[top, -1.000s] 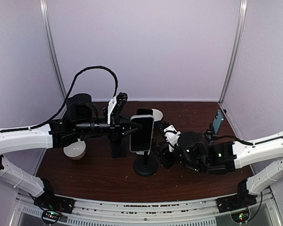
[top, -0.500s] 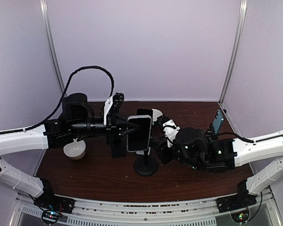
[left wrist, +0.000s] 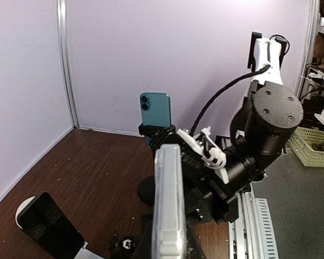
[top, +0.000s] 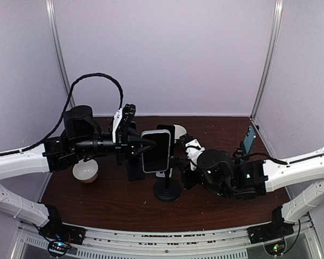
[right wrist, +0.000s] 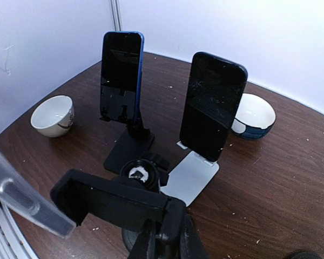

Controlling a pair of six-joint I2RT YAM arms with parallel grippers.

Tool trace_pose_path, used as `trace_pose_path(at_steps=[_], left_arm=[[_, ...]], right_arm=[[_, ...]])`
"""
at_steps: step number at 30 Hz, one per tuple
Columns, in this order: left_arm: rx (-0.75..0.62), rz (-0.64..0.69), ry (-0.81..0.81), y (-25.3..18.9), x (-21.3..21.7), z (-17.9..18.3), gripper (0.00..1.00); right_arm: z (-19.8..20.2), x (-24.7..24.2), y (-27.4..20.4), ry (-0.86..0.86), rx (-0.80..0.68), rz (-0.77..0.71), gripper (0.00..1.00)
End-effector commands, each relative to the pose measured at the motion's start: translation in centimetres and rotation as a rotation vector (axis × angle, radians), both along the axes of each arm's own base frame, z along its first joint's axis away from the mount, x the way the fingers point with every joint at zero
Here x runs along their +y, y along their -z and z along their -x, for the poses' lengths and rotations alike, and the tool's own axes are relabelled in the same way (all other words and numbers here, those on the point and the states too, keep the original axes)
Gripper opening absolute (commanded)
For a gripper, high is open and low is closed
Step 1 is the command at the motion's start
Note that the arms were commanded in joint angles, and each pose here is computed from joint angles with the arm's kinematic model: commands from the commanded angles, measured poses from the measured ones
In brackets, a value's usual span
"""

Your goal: Place the phone on the phone stand

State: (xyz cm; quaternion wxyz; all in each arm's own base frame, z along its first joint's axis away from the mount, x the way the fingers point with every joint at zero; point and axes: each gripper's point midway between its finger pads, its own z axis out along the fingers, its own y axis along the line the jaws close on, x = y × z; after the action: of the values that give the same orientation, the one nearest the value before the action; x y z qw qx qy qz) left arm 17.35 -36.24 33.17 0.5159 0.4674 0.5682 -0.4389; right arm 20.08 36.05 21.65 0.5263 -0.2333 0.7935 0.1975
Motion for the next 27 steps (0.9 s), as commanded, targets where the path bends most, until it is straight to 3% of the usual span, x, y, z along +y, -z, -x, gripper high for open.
trace_pose_path(at_steps=[1, 8, 14, 21, 27], left_arm=[[-0.077, 0.156, -0.011, -3.8, -0.4, -0.4, 0.00], [-0.065, 0.329, -0.087, -4.6, -1.6, -1.9, 0.00], [-0.093, 0.452, -0.214, -4.6, -0.7, -2.8, 0.00], [-0.168, 0.632, -0.224, -6.0, 1.2, -2.1, 0.00], [-0.204, 0.592, -0.224, -8.0, 2.9, -0.7, 0.00]], right_arm=[[-0.1, -0.1, -0.6, 0.006, -0.018, 0.015, 0.05], [0.0, 0.3, -0.3, 0.021, 0.010, -0.026, 0.01], [0.0, 0.3, -0.2, 0.030, 0.015, -0.042, 0.00], [0.1, 0.4, -0.3, 0.023, 0.016, -0.060, 0.00], [0.1, -0.1, -0.2, 0.030, 0.010, -0.044, 0.00]])
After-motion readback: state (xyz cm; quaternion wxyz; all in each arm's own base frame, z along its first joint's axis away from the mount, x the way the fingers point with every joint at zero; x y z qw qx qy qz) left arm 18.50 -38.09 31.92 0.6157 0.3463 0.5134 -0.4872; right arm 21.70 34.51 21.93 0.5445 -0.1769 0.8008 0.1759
